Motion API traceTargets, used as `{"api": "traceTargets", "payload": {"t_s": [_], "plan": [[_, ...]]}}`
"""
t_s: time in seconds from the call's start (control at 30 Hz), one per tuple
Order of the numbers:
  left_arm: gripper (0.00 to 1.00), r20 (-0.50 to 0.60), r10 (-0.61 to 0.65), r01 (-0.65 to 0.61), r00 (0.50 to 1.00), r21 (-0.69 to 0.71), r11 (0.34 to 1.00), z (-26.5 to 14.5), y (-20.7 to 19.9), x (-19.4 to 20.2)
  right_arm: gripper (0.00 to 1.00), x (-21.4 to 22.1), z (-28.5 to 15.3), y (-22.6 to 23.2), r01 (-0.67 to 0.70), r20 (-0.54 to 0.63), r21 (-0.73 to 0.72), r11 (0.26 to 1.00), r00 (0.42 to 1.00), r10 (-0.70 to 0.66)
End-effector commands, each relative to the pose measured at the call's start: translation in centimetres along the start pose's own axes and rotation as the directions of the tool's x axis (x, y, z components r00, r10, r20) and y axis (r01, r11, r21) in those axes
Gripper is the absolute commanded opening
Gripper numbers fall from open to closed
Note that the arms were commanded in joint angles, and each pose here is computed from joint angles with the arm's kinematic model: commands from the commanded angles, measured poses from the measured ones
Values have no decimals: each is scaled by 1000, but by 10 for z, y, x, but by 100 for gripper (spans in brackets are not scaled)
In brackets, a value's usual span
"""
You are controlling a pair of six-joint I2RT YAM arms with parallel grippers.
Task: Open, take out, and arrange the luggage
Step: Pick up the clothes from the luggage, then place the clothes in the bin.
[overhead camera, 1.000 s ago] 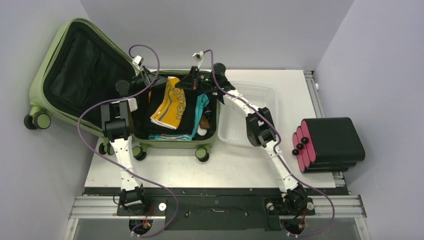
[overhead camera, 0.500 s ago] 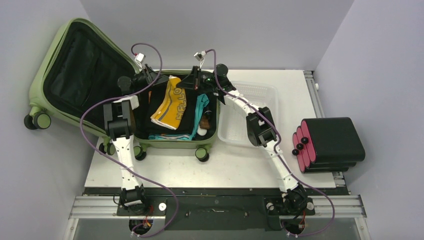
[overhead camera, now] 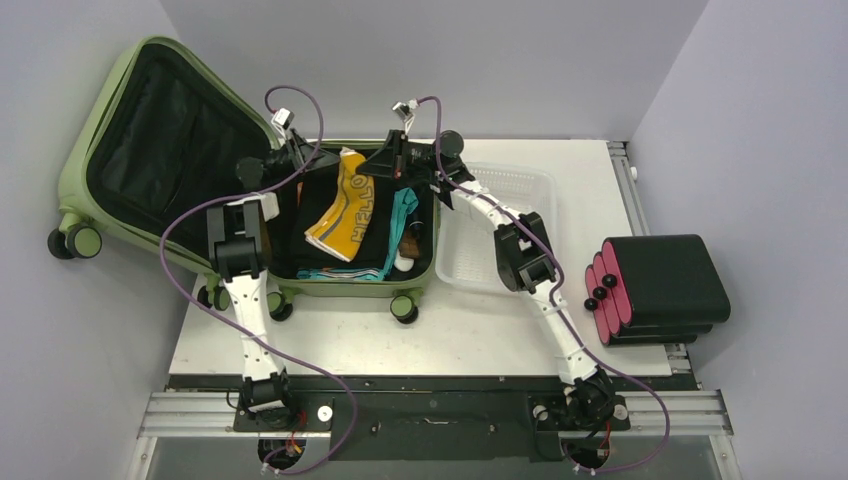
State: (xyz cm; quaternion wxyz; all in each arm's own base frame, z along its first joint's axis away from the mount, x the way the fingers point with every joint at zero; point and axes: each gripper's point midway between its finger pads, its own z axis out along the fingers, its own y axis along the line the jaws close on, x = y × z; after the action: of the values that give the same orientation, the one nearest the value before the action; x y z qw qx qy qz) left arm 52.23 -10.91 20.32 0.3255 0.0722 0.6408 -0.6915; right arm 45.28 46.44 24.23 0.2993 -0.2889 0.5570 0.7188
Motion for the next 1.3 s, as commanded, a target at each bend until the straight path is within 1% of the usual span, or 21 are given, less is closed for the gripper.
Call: {"api": "traceTargets", "payload": {"t_s": [0.0, 0.13, 0.27, 0.3, 0.33, 0.37, 0.4, 0.43, 0.53, 0.57, 0.6, 0.67, 0.7, 0.8, 0.93, 1.0, 1.07, 1.1, 1.13, 1.17, 1.27], "plan": [[76, 4, -13, 13, 1000, -7, 1000, -11, 30, 38, 0, -41, 2, 63, 157, 17, -74, 985, 988, -156], [77, 48, 24, -24, 999, -4, 1000, -15, 10, 23, 0, -47, 5, 63, 155, -4, -23, 988, 988, -155], [77, 81, 72, -72, 994, 0, 997, -17, -15, 11, 0, -56, 2, 52, 158, -41, 122, 980, 987, -154], [77, 87, 78, -78, 993, 2, 997, -17, -19, 9, 0, -53, -3, 41, 163, -74, 207, 965, 986, -151], [77, 99, 88, -89, 991, 3, 996, -17, -27, 5, 0, -54, -6, 40, 180, -91, 243, 953, 983, -162], [76, 109, 87, -88, 990, 1, 996, -18, -29, 4, 0, -49, -15, 32, 190, -132, 321, 928, 979, -154], [76, 125, 104, -105, 987, 2, 994, -19, -38, -1, 0, -46, -23, 34, 172, -158, 368, 914, 980, -121], [76, 137, 120, -122, 983, 0, 993, -19, -47, -5, 0, -48, -30, 27, 231, -183, 414, 880, 969, -169], [77, 166, 137, -135, 977, -21, 991, -22, -59, -13, 0, -47, -59, 31, 330, -288, 533, 779, 937, -199], [77, 173, 167, -165, 971, -28, 986, -22, -68, -15, 0, -41, -67, 30, 339, -313, 554, 761, 931, -187], [77, 178, 162, -158, 971, -36, 987, -23, -69, -16, 0, -47, -75, 41, 388, -345, 569, 725, 913, -218], [77, 189, 184, -178, 965, -46, 983, -24, -80, -19, 0, -45, -89, 51, 433, -392, 592, 680, 892, -227], [77, 190, 196, -191, 962, -45, 981, -23, -87, -19, 0, -40, -94, 53, 442, -411, 594, 672, 885, -219], [78, 190, 209, -205, 959, -38, 978, -23, -100, -18, 0, -48, -106, 84, 508, -450, 589, 629, 852, -267], [78, 188, 224, -222, 956, -35, 975, -23, -116, -13, 0, -49, -128, 100, 549, -495, 596, 586, 826, -270], [78, 185, 234, -231, 954, -36, 972, -23, -122, -10, 0, -47, -147, 95, 548, -509, 616, 565, 825, -245], [78, 181, 228, -225, 957, -40, 974, -25, -124, -2, 0, -25, -177, 73, 516, -519, 656, 551, 838, -169], [78, 176, 238, -235, 955, -37, 971, -25, -130, 0, 0, -32, -193, 66, 512, -505, 679, 526, 846, -172], [78, 175, 233, -230, 957, -39, 972, -26, -129, 4, 0, -21, -206, 57, 494, -503, 695, 522, 853, -137], [78, 172, 240, -237, 955, -39, 971, -26, -133, 6, 0, -23, -224, 50, 485, -492, 717, 501, 861, -129], [78, 166, 237, -233, 957, -42, 972, -30, -134, 14, 0, 2, -260, 31, 454, -497, 746, 488, 866, -46]]}}
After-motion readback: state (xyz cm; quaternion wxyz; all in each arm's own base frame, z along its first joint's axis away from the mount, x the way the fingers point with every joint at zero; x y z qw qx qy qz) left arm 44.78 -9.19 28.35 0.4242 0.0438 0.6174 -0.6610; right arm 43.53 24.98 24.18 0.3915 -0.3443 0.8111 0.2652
